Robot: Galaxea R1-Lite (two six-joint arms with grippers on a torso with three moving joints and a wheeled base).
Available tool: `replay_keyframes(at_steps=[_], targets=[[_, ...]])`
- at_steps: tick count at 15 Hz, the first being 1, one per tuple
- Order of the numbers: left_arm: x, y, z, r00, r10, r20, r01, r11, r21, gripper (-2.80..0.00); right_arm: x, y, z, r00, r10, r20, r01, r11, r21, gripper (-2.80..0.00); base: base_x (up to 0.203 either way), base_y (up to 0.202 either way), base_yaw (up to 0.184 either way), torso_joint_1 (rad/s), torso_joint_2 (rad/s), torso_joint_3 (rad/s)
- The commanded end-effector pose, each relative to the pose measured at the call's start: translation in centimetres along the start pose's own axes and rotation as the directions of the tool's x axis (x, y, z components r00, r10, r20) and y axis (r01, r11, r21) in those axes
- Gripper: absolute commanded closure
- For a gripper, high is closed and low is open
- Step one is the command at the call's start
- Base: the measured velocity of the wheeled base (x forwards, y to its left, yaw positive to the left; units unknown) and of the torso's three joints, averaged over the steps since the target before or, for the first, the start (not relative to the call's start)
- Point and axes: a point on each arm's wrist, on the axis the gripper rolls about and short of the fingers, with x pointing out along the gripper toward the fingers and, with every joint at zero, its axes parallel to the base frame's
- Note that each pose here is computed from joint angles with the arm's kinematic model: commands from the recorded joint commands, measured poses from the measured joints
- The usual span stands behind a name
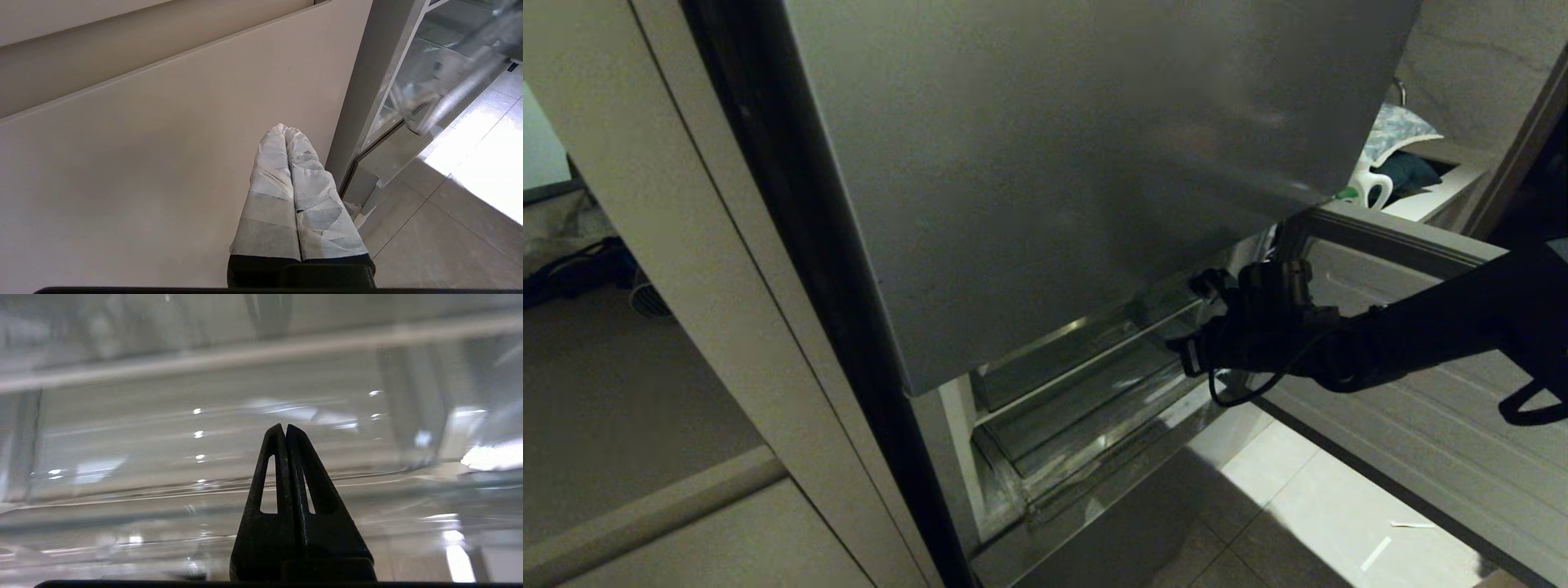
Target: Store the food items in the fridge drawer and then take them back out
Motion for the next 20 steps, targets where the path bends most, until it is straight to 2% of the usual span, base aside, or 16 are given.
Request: replay_keyframes(at_steps=[1,8,13,17,20], targets=[[0.0,0.0,0.0,1.000,0.000,-0.001,0.000,1.000,0.000,0.00,-0.9,0.1,0.7,0.999,0.005,-0.036,-0.004,1.000,0.008,0.00,0.000,0.000,0.000,0.000,0.00,0.000],[0.0,0.0,0.0,1.000,0.000,-0.001,0.000,1.000,0.000,0.00,-4.4,0.5,0.4,0.985,-0.022,-0.171,0.026,0.999,0.022,0.00,0.000,0.000,0.000,0.000,0.00,0.000],[0.0,0.0,0.0,1.000,0.000,-0.001,0.000,1.000,0.000,0.00,-6.4,0.7,-1.9,0.964,-0.029,-0.264,0.040,0.999,0.034,0.00,0.000,0.000,0.000,0.000,0.00,0.000],[0.0,0.0,0.0,1.000,0.000,-0.003,0.000,1.000,0.000,0.00,-8.5,1.2,-3.1,0.956,-0.030,-0.291,0.039,0.999,0.026,0.00,0.000,0.000,0.000,0.000,0.00,0.000],[0.0,0.0,0.0,1.000,0.000,-0.003,0.000,1.000,0.000,0.00,-10.5,1.6,-2.8,0.962,-0.036,-0.270,0.042,0.999,0.019,0.00,0.000,0.000,0.000,0.000,0.00,0.000]])
